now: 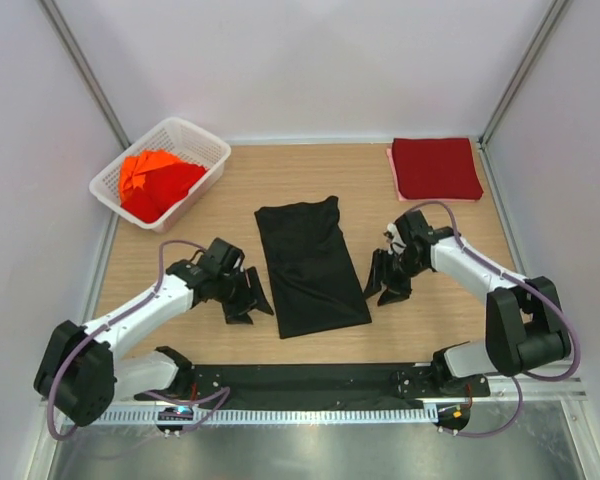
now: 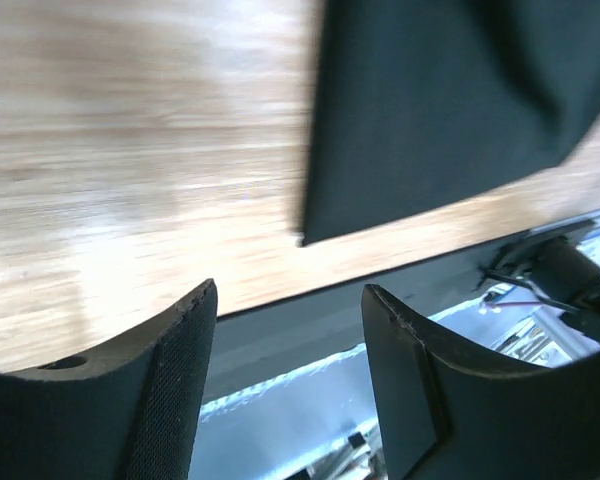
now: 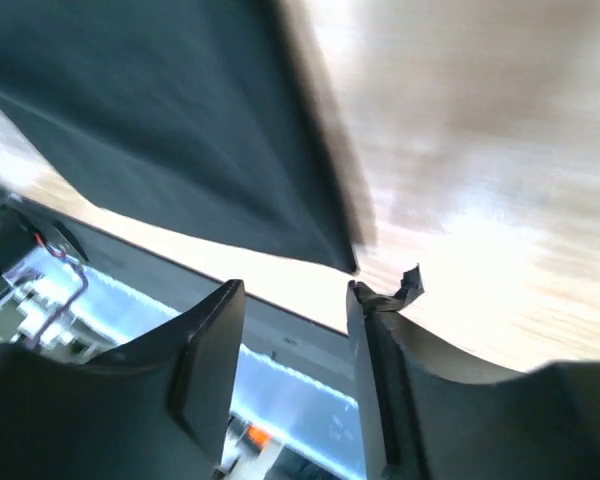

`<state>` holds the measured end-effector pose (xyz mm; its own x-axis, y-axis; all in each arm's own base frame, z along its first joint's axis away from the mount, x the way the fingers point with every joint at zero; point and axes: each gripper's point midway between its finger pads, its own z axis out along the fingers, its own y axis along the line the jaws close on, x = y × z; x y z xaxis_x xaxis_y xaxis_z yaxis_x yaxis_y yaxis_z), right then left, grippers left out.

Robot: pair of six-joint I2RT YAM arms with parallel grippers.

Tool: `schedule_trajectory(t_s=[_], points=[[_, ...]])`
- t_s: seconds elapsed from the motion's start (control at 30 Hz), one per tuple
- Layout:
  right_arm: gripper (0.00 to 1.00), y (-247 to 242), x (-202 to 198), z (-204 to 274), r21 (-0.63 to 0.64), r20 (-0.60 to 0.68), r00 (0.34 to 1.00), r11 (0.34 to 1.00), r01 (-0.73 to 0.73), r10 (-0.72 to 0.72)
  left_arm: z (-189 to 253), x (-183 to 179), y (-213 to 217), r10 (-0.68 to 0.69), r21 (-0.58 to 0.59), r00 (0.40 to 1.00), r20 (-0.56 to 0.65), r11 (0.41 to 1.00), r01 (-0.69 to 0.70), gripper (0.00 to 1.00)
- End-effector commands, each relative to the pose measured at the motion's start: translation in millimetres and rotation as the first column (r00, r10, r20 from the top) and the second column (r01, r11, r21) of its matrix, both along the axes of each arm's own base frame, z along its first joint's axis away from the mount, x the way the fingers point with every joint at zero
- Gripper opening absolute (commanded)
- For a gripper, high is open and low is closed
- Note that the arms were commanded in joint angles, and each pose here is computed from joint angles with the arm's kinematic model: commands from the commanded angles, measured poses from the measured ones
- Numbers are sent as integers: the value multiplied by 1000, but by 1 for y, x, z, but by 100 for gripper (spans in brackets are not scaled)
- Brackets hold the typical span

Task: Fold and stack the t-shirts
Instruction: Fold the tshirt

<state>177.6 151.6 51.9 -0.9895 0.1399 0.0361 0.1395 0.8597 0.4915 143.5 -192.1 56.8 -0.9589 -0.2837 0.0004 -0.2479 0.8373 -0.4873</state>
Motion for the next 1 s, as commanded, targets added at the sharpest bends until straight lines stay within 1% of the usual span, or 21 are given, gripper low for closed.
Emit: schedule_trajectory(t_s=[0.0,0.07,0.1,0.17,0.2,0.23,0.27,0.3,0.33,0.37,0.4,0.47,0.5,0.53,0.67,0.7,0.77,0.8,0.83,0.9,0.97], points=[[54,-4,45,29,-76,121,992,997,-24,33,32,27,3,13,30,994,113,999,-16,60],[55,-5,64,33,-103,153,985,993,-60,75,46,41,-2,-10,14,987,160,1000,8,58],[55,0,84,36,-104,180,980,992,-70,88,43,50,-2,-5,24,988,154,1000,1,54],[53,5,102,38,-102,205,972,990,-93,113,46,64,-3,-18,29,984,175,999,14,51],[52,10,120,46,-91,248,962,992,-92,112,48,79,-1,2,23,982,191,1000,-7,49],[52,14,128,38,-90,232,966,991,-98,116,48,86,-1,9,16,981,195,1000,-13,46],[52,19,142,45,-74,270,955,992,-104,120,52,98,-1,23,-5,975,219,1000,-22,45],[51,24,148,43,-53,270,955,992,-113,123,53,107,2,43,-32,976,213,999,-37,44],[52,27,152,35,-46,255,959,992,-115,123,47,114,5,53,-32,980,194,998,-48,44],[51,30,161,36,-39,268,955,992,-120,126,47,121,6,56,-44,979,196,998,-49,45],[52,35,163,35,-21,267,955,991,-133,134,50,132,8,63,-70,977,203,996,-49,44],[52,40,171,27,-5,258,956,990,-143,139,41,141,6,55,-83,983,176,996,-41,44],[52,43,172,25,7,255,957,989,-147,141,44,149,6,53,-89,981,185,995,-37,43],[51,46,173,23,21,249,957,988,-156,146,36,150,2,45,-103,987,156,994,-29,42],[49,54,178,11,30,223,962,985,-167,156,30,160,-10,38,-158,990,138,987,-16,37],[48,55,178,10,32,220,963,985,-168,157,27,161,-11,35,-166,991,130,986,-13,34],[44,58,177,8,28,212,963,985,-173,163,23,162,-13,36,-173,993,113,985,-16,29],[42,57,177,8,24,205,966,986,-164,155,24,163,-15,34,-182,993,116,983,-13,24],[40,59,176,9,26,203,967,987,-162,153,25,162,-16,37,-191,993,113,981,-15,21],[40,60,174,15,24,210,966,987,-158,150,29,162,-18,38,-212,992,120,977,-12,18],[40,63,169,19,10,213,964,986,-167,161,32,160,-22,47,-236,993,110,972,-20,17]])
